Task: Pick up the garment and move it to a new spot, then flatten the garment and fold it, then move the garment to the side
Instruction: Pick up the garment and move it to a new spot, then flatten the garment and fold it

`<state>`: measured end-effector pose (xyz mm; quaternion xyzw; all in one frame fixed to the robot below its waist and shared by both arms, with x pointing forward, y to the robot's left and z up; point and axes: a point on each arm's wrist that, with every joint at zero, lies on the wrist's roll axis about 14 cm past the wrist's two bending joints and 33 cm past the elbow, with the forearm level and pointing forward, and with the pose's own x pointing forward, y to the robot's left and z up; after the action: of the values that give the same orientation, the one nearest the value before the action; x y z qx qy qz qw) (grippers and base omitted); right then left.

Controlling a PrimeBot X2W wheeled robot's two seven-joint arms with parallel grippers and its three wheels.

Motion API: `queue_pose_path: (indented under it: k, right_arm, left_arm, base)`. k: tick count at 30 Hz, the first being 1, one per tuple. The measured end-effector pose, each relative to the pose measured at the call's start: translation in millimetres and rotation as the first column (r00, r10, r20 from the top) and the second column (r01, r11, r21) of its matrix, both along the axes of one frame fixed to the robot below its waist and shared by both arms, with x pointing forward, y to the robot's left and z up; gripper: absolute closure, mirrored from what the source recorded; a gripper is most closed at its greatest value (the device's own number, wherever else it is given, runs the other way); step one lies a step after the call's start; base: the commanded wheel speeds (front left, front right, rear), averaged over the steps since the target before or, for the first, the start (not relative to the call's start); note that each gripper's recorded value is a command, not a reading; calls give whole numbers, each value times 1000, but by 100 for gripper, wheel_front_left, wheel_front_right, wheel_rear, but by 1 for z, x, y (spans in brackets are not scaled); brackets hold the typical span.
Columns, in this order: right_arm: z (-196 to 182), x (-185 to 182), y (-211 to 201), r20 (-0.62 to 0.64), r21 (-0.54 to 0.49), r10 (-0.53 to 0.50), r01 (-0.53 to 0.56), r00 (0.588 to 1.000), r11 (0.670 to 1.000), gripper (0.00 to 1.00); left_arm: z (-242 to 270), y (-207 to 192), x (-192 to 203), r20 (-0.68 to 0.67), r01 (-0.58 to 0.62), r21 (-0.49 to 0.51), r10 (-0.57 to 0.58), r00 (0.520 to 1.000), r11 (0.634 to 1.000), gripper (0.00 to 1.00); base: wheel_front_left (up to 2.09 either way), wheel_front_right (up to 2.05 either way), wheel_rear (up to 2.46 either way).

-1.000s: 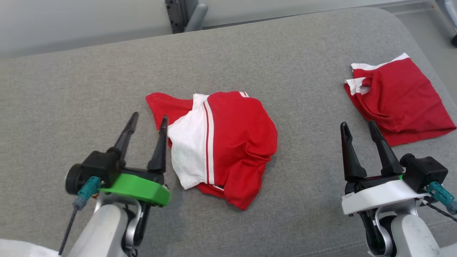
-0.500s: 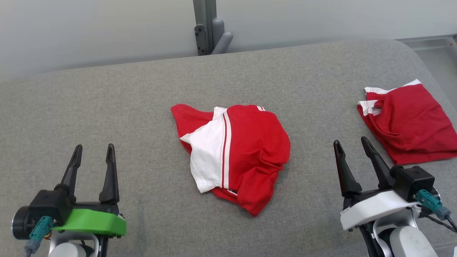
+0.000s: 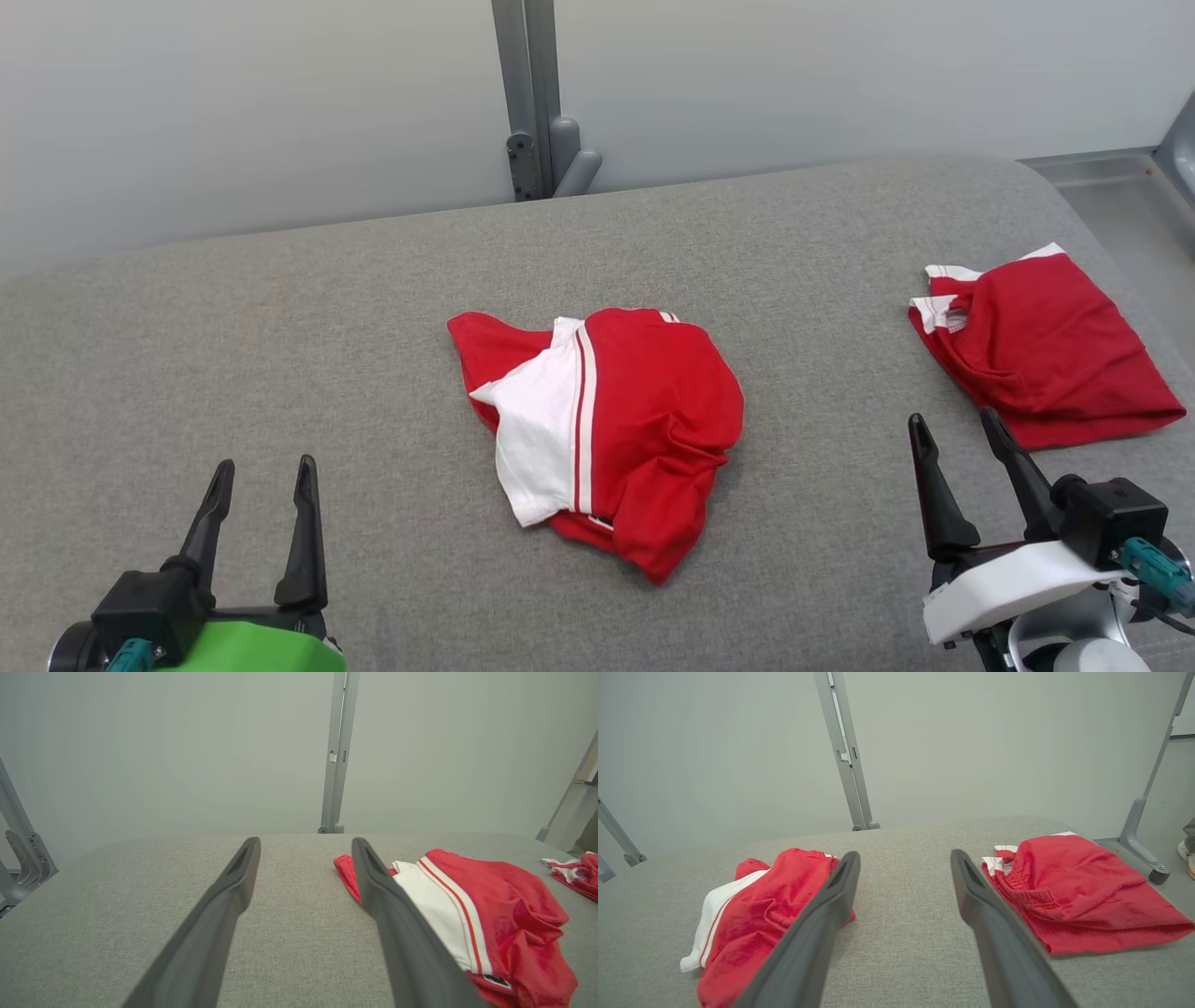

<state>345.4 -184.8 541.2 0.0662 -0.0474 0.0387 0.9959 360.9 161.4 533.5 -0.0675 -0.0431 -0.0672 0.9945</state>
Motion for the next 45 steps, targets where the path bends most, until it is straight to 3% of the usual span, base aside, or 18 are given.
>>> queue_pose_path:
  k: [29, 34, 39, 45]
  right_arm:
    - [-1, 3, 2, -13, 6, 3, -3, 1000, 1000, 0]
    - [-9, 21, 36, -84, 2, 130, -130, 988, 991, 0]
    - [-20, 46, 90, -181, -36, 318, -330, 931, 943, 0]
    - [-34, 68, 153, -273, -94, 508, -548, 817, 831, 0]
  left_arm:
    - [-4, 1, -3, -19, -4, -2, 4, 1000, 1000, 0]
    - [0, 2, 7, -3, 0, -3, 0, 1000, 1000, 0]
    - [1, 0, 17, 8, 5, -16, -5, 1000, 1000, 0]
    - [-6, 6, 23, -2, -22, -33, 22, 1000, 999, 0]
  base:
    - [0, 0, 0]
    - [0, 0, 0]
    - [0, 0, 0]
    - [0, 0, 0]
